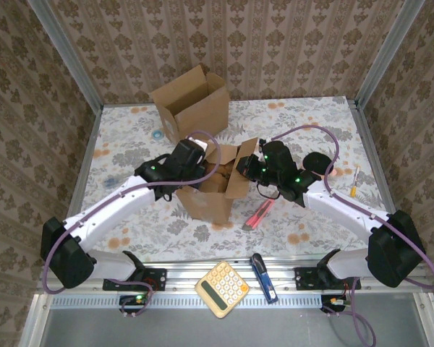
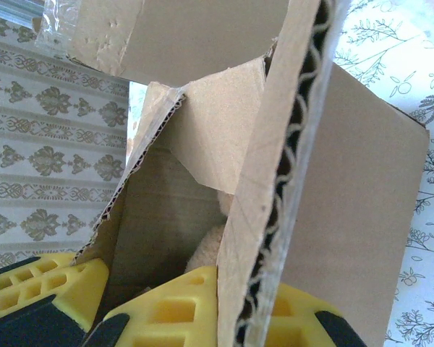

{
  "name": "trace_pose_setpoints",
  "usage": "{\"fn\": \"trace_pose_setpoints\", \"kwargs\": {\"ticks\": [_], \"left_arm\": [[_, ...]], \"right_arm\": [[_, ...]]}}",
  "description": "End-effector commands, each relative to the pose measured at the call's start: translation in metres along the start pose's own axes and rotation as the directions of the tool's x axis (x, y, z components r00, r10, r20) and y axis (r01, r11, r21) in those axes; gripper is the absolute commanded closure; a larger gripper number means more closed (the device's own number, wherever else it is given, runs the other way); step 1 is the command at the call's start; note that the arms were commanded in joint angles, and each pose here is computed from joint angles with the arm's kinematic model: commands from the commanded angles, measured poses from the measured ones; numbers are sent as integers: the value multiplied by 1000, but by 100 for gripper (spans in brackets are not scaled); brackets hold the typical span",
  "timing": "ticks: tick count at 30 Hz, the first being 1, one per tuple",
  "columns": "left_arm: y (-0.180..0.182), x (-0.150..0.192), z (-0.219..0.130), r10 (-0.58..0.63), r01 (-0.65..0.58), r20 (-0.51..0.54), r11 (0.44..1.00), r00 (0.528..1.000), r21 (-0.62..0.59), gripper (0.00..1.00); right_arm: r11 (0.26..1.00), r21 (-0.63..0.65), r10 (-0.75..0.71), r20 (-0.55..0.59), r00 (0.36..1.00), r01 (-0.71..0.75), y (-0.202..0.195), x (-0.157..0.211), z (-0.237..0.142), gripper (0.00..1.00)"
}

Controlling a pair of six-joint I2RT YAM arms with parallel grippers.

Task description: Unpack the express box

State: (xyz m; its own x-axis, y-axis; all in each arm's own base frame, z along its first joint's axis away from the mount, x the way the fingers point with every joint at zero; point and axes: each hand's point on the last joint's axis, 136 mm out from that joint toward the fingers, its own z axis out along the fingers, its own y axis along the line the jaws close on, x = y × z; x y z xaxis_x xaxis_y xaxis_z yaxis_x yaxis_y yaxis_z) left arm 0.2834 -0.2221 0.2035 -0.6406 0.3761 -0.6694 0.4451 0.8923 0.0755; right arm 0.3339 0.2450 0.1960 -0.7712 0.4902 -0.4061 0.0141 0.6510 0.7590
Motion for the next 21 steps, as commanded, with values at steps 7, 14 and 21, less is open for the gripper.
{"fn": "trace_pose_setpoints", "kwargs": {"ticks": [7, 14, 21], "left_arm": [[30, 3, -24, -32, 33, 18, 997, 999, -65, 100], [12, 2, -18, -29, 29, 17, 1000, 999, 10, 100], [-14, -1, -7, 31, -31, -1, 999, 1000, 37, 100]], "right_arm": [[930, 367, -21, 72, 997, -7, -102, -11, -9, 100], [955, 295, -43, 11, 999, 38, -77, -11, 0, 83], [972, 220, -84, -23, 996, 87, -46, -17, 0, 45]]}}
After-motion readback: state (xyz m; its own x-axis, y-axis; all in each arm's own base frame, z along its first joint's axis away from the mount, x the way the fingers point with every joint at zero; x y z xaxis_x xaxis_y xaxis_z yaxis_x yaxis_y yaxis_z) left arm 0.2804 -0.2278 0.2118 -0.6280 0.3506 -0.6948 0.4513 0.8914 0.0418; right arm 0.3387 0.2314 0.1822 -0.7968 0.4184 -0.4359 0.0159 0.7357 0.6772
